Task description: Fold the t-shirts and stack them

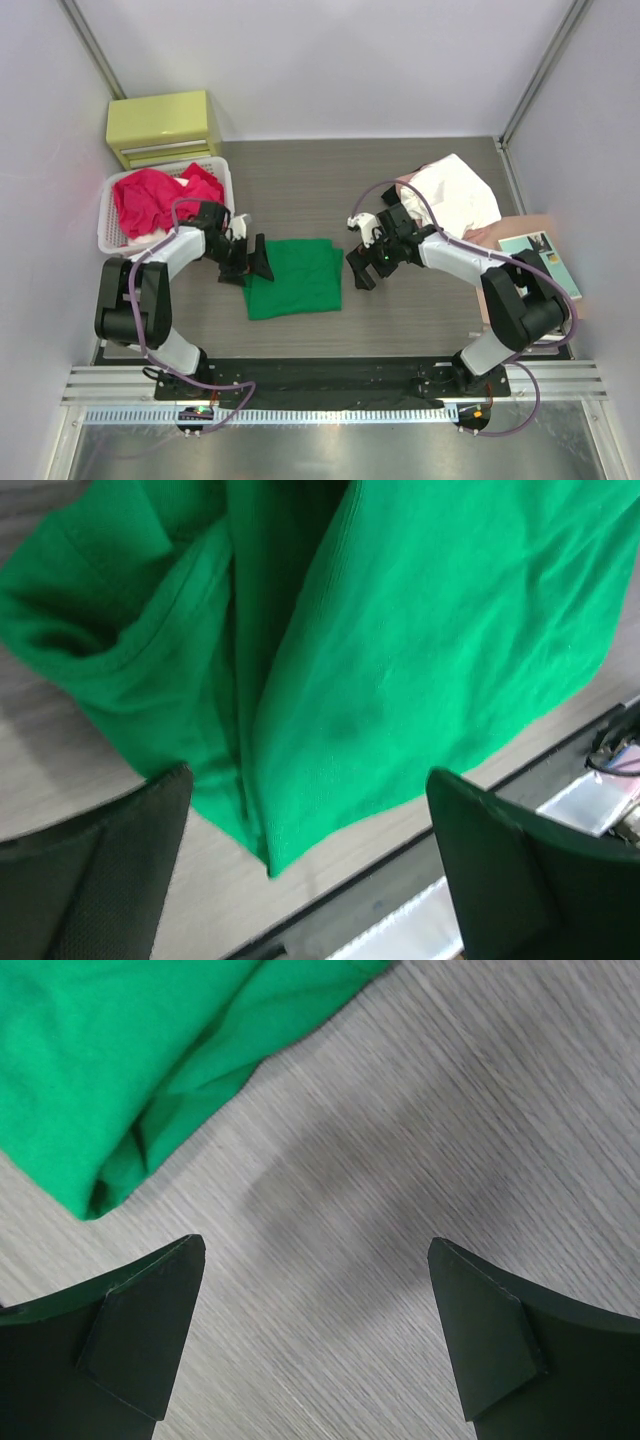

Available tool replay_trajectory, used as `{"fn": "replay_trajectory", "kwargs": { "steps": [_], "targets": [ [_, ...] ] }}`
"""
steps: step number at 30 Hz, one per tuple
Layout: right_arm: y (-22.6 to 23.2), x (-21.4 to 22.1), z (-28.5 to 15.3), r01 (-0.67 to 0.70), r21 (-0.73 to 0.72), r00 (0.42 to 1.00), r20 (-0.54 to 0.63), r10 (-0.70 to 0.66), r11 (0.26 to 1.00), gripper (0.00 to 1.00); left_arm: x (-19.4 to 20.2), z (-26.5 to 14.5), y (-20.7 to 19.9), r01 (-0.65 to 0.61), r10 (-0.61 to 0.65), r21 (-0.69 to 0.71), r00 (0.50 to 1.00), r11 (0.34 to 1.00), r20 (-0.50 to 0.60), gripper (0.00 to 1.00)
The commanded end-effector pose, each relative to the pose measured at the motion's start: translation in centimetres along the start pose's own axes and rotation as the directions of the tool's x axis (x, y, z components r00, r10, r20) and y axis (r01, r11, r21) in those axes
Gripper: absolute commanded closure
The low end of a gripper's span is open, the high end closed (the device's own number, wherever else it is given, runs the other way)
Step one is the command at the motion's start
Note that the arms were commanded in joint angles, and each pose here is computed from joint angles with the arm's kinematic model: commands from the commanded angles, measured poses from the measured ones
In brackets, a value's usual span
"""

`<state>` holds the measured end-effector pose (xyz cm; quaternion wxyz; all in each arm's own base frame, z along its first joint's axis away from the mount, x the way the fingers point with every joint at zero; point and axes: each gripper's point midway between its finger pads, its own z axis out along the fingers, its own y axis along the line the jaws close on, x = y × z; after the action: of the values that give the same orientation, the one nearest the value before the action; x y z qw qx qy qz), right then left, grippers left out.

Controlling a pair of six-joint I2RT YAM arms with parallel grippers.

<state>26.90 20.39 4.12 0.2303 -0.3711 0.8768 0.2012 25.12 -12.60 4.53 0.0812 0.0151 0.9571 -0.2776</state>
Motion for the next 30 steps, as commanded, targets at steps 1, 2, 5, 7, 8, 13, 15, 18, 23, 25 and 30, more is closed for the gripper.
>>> {"fn": "replay_trajectory", "kwargs": {
  "steps": [1,2,5,7,8,13,15,18,23,25,30],
  "targets": [
    [-1.5,-1.5,0.1,0.004,0.072,0.999,0.04,-0.007,0.997,0.0,-0.7,-0.6,0.6,0.026,-0.023,-0.056,0.999,0.998,0.044,0.0],
    [-1.6,-1.3,0.4,0.0,0.069,1.0,0.028,-0.002,0.998,0.0,-1.0,-1.0,0.6,0.019,-0.015,-0.069,0.998,0.997,0.064,0.0],
    [-1.4,-1.5,1.0,-0.005,0.047,1.0,0.027,0.004,0.999,0.0,-1.3,-1.3,0.6,0.007,-0.001,-0.08,0.997,0.997,0.082,0.0],
    [0.0,-2.3,1.0,-0.001,-0.038,0.999,0.051,0.003,0.999,0.0,-1.4,-1.6,-0.1,-0.022,0.026,-0.048,0.996,0.999,0.083,0.0],
    [0.6,-2.8,0.8,0.007,-0.071,0.998,0.067,-0.002,0.997,0.0,-1.3,-1.5,-0.3,-0.025,0.028,-0.031,0.997,0.999,0.076,0.0],
    [1.3,-4.0,1.3,-0.005,-0.135,0.997,0.07,0.015,0.991,0.0,-0.7,-1.1,-0.5,-0.026,0.026,0.001,1.0,1.0,0.013,0.0],
    [1.2,-3.9,1.3,0.002,-0.126,0.997,0.072,0.007,0.992,0.0,-1.5,-1.8,0.4,-0.037,0.041,-0.08,0.998,0.996,0.043,0.0],
    [1.1,-3.5,1.2,0.009,-0.119,0.997,0.073,-0.001,0.993,0.0,-1.6,-2.8,0.6,-0.049,0.06,-0.121,0.994,0.991,0.091,0.0],
    [1.1,-3.1,1.6,0.004,-0.123,0.998,0.058,0.003,0.992,0.0,-1.9,-3.2,0.8,-0.039,0.057,-0.144,0.99,0.989,0.126,0.0],
    [0.9,-3.5,1.6,0.006,-0.113,0.998,0.068,0.002,0.994,0.0,-2.3,-3.0,1.3,-0.029,0.05,-0.17,0.991,0.985,0.122,0.0],
    [0.7,-4.3,1.9,-0.005,-0.115,0.997,0.076,0.013,0.993,0.0,-2.4,-1.1,3.2,0.013,-0.003,-0.222,0.999,0.975,0.042,0.0]
  ]
}}
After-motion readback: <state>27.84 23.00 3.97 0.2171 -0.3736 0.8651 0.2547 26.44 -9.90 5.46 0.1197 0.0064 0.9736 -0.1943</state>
